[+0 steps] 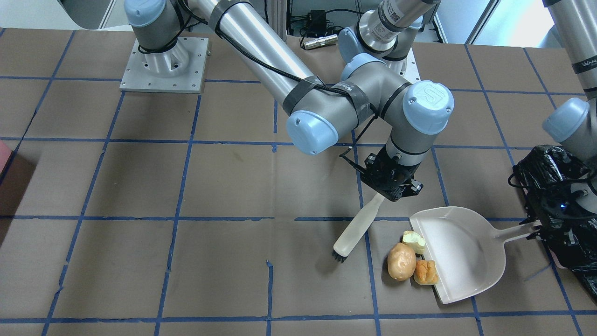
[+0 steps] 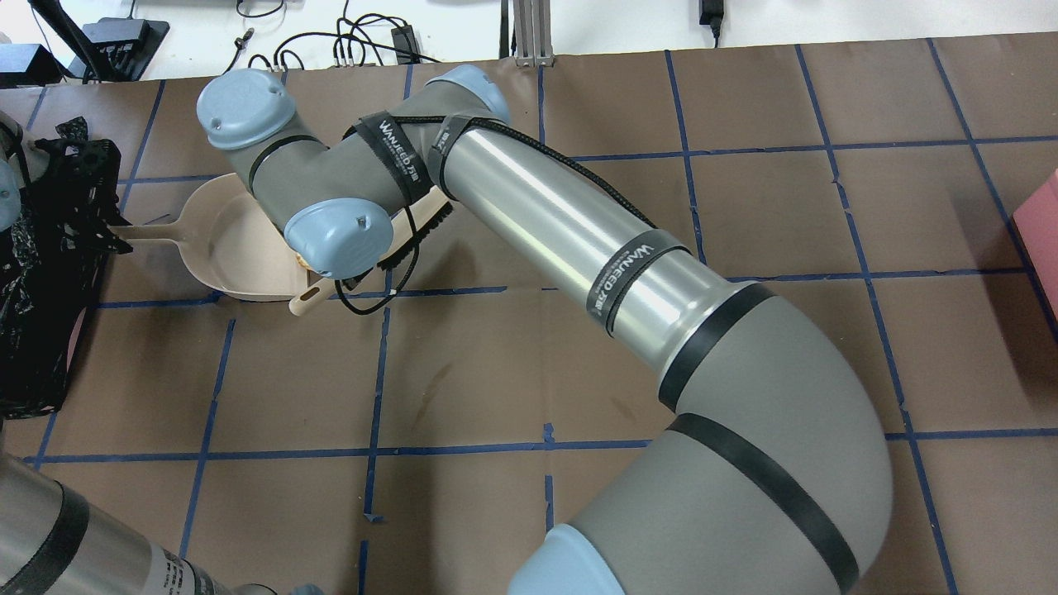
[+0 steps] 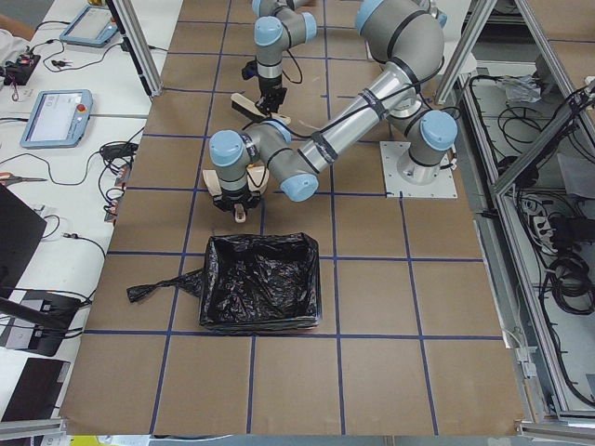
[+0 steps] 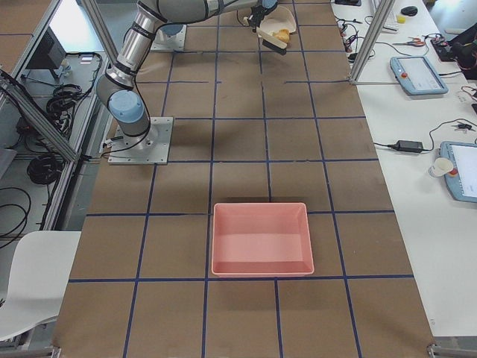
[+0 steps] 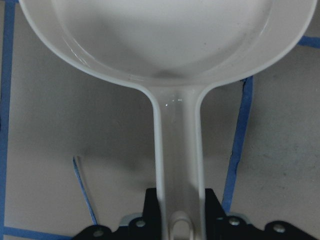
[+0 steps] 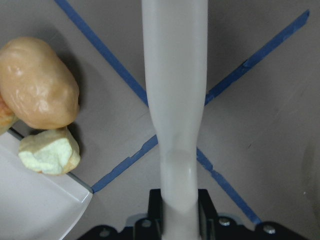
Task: Sweep and dump trash in nearest bin
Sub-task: 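Sweep the trash pieces into the dustpan with the right gripper's brush, then lift the loaded dustpan toward the black bag while the right gripper withdraws the brush, then tip the dustpan over the black bag with the left gripper, then lay the brush on the table and open the right gripper, then bring the empty dustpan back toward the table center with the left gripper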
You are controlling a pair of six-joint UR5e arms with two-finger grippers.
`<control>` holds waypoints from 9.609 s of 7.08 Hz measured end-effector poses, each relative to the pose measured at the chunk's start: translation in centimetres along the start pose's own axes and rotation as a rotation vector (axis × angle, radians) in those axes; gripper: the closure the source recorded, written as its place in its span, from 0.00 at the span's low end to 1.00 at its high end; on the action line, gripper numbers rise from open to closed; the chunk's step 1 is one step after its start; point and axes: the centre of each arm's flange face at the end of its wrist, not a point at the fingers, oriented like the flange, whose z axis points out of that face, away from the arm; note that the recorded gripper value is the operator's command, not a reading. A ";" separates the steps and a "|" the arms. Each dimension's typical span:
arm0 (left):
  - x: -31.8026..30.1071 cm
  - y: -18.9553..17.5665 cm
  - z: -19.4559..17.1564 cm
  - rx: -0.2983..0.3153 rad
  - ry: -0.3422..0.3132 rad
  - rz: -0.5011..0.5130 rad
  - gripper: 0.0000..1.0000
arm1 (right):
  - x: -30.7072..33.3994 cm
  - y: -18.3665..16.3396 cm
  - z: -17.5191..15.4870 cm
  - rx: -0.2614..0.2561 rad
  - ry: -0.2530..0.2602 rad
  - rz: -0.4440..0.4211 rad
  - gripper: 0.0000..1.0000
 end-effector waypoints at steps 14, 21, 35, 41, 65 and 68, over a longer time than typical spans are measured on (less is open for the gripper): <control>0.2 -1.0 -0.3 0.051 -0.021 -0.009 0.99 | -6.4 0.9 3.9 0.060 -0.303 -0.959 1.00; 0.9 -1.4 1.2 0.165 -0.012 -0.039 0.99 | -3.0 0.2 -3.4 -0.027 -0.170 -0.915 1.00; 17.3 26.1 -18.4 0.098 -0.182 -0.581 0.99 | 30.1 -2.8 1.1 0.036 0.086 -0.770 1.00; 19.9 33.7 -20.8 -0.179 -0.129 -0.627 0.99 | 31.9 -3.1 3.4 0.022 0.102 -0.764 0.52; 4.9 -8.8 -18.7 0.000 -0.058 -0.753 0.98 | 35.5 -31.5 -26.3 0.080 0.028 -0.866 0.00; 4.5 -21.6 -14.8 0.060 -0.005 -0.921 0.98 | 36.2 -31.1 -25.6 0.062 0.030 -0.888 0.00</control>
